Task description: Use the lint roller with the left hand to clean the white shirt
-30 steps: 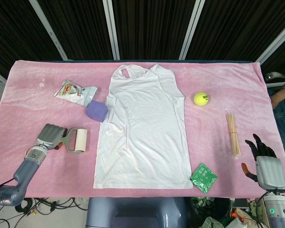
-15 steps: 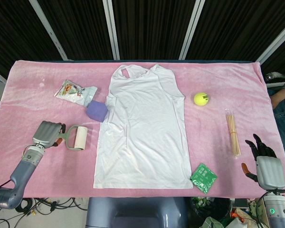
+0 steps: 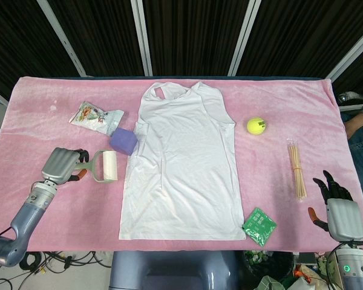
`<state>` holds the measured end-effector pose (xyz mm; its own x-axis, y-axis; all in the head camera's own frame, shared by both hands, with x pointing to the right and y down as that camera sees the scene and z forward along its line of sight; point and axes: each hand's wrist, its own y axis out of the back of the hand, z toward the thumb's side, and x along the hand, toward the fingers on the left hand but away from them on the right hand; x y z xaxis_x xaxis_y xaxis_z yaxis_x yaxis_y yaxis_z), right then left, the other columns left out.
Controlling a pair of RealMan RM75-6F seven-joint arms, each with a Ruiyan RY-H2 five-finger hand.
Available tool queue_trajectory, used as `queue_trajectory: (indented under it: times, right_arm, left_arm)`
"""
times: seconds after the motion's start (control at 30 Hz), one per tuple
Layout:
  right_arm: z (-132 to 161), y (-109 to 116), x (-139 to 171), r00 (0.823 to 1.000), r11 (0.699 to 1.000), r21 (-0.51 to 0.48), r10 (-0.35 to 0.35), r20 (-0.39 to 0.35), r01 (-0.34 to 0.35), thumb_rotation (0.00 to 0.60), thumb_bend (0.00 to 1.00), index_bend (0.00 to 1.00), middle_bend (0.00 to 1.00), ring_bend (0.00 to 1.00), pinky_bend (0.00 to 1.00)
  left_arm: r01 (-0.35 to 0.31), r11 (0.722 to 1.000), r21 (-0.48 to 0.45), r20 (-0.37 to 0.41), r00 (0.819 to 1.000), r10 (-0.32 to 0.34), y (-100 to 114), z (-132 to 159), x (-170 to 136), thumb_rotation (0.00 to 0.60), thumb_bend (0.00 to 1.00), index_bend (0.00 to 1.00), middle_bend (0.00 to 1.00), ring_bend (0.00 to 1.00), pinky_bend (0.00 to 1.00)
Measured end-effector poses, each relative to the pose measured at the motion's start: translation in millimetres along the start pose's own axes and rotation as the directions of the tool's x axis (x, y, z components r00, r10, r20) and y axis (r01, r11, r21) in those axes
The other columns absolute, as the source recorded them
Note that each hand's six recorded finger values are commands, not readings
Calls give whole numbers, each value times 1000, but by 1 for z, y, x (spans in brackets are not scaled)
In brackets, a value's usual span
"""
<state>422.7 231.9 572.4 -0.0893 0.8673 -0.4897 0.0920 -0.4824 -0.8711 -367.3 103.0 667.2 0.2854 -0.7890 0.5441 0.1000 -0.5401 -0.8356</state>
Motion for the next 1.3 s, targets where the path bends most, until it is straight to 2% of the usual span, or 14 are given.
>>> queue_trajectory:
  times: [0.33, 0.5, 0.9, 1.07, 1.3]
  right_arm:
    - [-1, 0, 0, 1000, 1000, -1, 0, 8, 0, 600, 249, 198, 25, 160, 204]
    - [-1, 0, 0, 1000, 1000, -3, 0, 9, 0, 600, 249, 198, 25, 160, 204]
    - [-2, 0, 0, 1000, 1000, -5, 3, 14, -3, 600, 248, 198, 25, 160, 204]
    - [-2, 0, -1, 1000, 1000, -6, 0, 14, 0, 600, 249, 198, 25, 160, 204]
    - [-2, 0, 0, 1000, 1000, -7, 0, 15, 0, 600, 249, 198, 25, 160, 204]
  left_arm:
    - [-3, 1000, -15, 128, 992, 5, 19, 49, 24, 600, 471, 682, 681, 641, 759]
    - [50, 999, 0, 172, 984, -50, 20, 73, 35, 600, 471, 683, 681, 641, 760]
    - [159, 987, -9, 192, 969, -154, 11, 113, 55, 600, 471, 688, 685, 646, 773]
    - [174, 984, 37, 195, 965, -178, 2, 124, 59, 600, 471, 689, 685, 646, 773]
    - [198, 979, 55, 174, 963, -204, -17, 133, 64, 600, 471, 689, 685, 646, 773]
